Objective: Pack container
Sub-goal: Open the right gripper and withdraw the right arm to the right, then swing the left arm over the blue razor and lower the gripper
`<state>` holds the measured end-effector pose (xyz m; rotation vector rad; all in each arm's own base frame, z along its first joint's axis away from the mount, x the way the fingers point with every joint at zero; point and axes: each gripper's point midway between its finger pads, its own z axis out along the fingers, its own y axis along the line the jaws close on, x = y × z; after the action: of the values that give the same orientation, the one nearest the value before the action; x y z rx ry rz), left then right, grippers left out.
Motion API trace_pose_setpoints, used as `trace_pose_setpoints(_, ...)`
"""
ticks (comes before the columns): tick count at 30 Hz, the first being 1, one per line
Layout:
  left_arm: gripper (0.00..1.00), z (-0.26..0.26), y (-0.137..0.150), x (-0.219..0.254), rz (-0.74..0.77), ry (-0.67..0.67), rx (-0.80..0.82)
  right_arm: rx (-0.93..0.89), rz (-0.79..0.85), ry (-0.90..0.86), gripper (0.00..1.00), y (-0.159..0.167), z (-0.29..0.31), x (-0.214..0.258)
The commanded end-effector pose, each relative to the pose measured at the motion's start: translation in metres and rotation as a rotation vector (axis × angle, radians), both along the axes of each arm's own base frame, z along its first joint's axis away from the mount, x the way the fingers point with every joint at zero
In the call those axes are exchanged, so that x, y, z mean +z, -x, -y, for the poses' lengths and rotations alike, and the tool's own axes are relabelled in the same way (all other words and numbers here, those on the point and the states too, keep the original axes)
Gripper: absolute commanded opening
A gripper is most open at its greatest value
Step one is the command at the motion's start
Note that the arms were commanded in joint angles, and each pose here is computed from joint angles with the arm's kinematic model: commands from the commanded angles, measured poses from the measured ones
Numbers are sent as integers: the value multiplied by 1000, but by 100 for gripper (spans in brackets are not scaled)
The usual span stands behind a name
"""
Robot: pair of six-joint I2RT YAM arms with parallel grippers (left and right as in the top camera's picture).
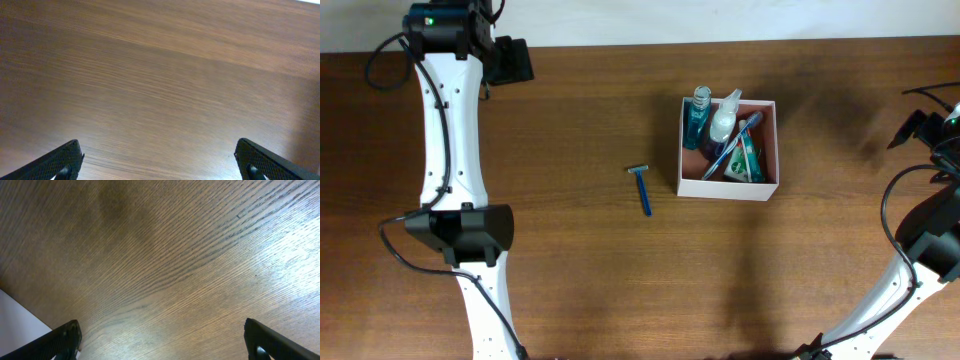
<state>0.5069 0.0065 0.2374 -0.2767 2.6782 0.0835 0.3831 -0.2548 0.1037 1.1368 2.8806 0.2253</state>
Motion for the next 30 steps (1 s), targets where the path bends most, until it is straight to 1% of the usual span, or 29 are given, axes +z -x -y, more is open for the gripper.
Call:
trace_pose_setpoints(1,99,34,6,5,-5,187,-76,-8,17,28,99,2,3,13)
trace_pose_setpoints(5,100,61,11,8,-24,331,-141,-8,17,28,99,2,3,13)
trace_pose_setpoints(6,99,66,16,7,-40,355,-151,-8,17,28,99,2,3,13)
trace_pose_setpoints(8,99,70,27,3,-91,361,-127,-8,17,27,99,2,3,13)
trace_pose_setpoints(9,99,71,32,0,-118,353,-111,-8,17,28,99,2,3,13)
trace_pose_setpoints(11,99,85,35,-3,-134,351,-115,-8,17,28,99,2,3,13)
trace_pose_setpoints(13,99,94,37,-7,-146,326,-66,-8,17,27,99,2,3,13)
trace_pose_setpoints(14,99,98,39,-12,-155,277,-28,-8,17,28,99,2,3,13)
trace_pose_setpoints(16,99,105,41,-17,-158,202,-9,-8,17,27,99,2,3,13)
trace_pose_setpoints(19,99,124,49,-29,-192,137,-43,-8,17,28,99,2,3,13)
trace_pose_setpoints(22,99,149,60,-46,-245,127,-74,-8,17,28,99,2,3,13)
trace_pose_setpoints(23,99,162,62,-58,-264,125,-77,-8,17,27,99,2,3,13)
trace_pose_setpoints(28,99,175,71,-87,-323,127,-13,-8,17,28,99,2,3,13)
trace_pose_setpoints(30,99,177,72,-97,-340,124,-15,-8,17,28,99,2,3,13)
